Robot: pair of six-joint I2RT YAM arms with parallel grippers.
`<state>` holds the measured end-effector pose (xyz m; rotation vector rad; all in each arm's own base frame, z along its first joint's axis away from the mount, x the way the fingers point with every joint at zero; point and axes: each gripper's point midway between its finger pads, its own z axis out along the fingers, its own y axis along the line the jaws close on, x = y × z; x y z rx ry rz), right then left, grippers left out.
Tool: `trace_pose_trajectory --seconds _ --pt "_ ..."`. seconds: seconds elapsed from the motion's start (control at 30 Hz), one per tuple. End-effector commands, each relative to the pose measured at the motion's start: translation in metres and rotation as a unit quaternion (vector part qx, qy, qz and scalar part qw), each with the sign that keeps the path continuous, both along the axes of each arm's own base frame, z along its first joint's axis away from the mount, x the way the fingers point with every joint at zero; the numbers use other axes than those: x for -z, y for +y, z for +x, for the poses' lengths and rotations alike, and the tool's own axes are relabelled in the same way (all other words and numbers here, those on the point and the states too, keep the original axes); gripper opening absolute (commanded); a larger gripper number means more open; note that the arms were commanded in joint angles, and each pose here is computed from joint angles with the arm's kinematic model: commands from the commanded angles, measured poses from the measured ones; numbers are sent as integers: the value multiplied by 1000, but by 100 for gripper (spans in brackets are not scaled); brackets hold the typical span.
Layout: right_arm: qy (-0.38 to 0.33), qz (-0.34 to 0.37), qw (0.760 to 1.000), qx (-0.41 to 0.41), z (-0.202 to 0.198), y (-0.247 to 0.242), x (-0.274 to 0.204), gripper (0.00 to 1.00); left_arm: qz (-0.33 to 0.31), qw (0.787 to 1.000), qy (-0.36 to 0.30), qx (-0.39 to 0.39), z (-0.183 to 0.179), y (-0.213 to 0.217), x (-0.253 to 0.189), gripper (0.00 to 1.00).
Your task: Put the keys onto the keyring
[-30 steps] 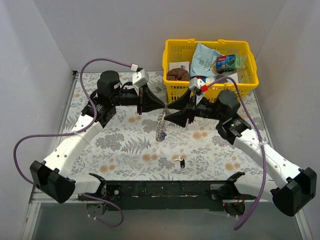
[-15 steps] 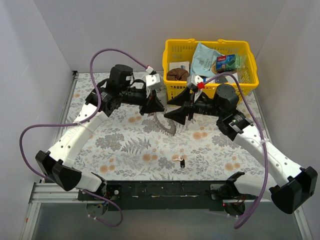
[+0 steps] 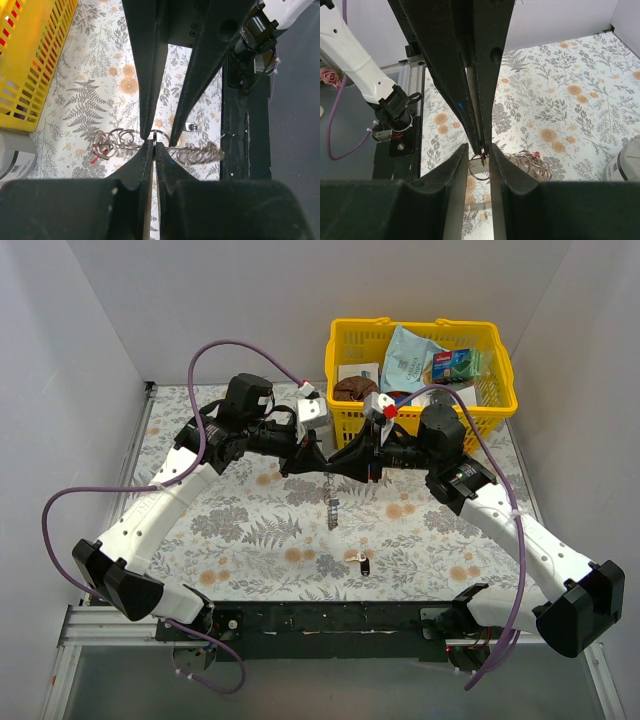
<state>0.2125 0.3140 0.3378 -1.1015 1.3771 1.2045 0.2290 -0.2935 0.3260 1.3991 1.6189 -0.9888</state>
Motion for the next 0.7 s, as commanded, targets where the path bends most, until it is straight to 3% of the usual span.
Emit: trace_pose_trajectory --seconds 0.0,0.43,0.47,0.6,0.67 --pt "-28 13 999 -16 -5 -4 -13 27 -26 999 -41 10 -5 1 -29 0" --pt "-10 2 1000 -29 -3 -2 1 24 -40 998 -43 26 -7 -4 -36 0" --pt "-7 2 1000 -29 -3 -2 2 22 -40 998 -43 27 -7 -4 -35 0" --pt "1 2 1000 -27 -1 -1 2 1 -41 998 -43 29 -7 -5 -36 0" --pt "3 2 1000 -25 0 0 2 1 -42 998 -42 31 -8 -5 -36 0"
